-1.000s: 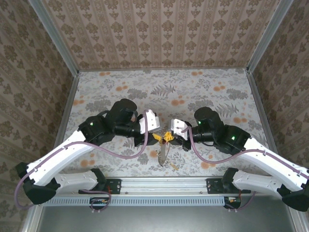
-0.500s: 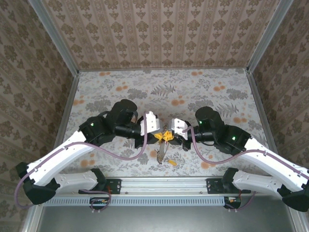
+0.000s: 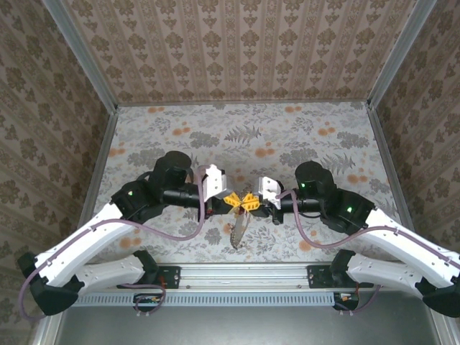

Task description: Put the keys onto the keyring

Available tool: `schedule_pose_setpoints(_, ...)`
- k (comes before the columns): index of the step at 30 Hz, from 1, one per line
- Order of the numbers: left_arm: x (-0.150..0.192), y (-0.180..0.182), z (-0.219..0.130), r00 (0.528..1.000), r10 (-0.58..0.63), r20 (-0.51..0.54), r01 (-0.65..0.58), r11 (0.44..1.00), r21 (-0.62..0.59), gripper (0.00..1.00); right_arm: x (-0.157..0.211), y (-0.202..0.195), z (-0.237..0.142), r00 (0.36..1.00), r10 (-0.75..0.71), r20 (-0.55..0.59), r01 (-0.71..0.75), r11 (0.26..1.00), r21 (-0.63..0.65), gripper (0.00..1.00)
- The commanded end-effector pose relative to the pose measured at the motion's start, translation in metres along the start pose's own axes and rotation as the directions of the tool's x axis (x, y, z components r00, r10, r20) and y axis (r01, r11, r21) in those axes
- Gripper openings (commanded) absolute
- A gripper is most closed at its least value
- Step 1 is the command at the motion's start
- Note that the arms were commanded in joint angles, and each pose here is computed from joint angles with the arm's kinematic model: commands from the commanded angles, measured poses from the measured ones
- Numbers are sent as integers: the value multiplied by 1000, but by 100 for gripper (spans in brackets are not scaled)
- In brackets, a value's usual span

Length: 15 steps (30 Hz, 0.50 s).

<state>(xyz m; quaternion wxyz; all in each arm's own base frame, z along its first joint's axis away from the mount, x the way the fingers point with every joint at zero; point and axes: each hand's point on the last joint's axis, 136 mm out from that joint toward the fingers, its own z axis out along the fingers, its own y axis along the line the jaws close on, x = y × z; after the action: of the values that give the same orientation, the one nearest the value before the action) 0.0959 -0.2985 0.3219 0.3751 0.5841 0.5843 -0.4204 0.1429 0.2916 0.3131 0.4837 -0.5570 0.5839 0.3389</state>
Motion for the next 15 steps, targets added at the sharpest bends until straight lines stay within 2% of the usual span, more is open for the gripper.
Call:
schedule_pose_setpoints(1,-35,-13,-14,988,29,148,-37,998,52,0,-12,7,-3,998,-2,69,4,1000,-29,16)
schedule_pose_setpoints(10,-45,-19,-11,970,10,243,-39,993,114,0,-25,7,-4,989,-17,149,21,999,-26,17)
schedule_pose_setpoints(13,-46,-18,-9,963,1,271,-35,992,119,0,-25,6,-3,987,-18,159,23,999,-25,11)
schedule_pose_setpoints(15,-47,-17,-11,958,-4,287,-30,993,114,0,-23,2,-2,989,-20,147,21,1000,0,3)
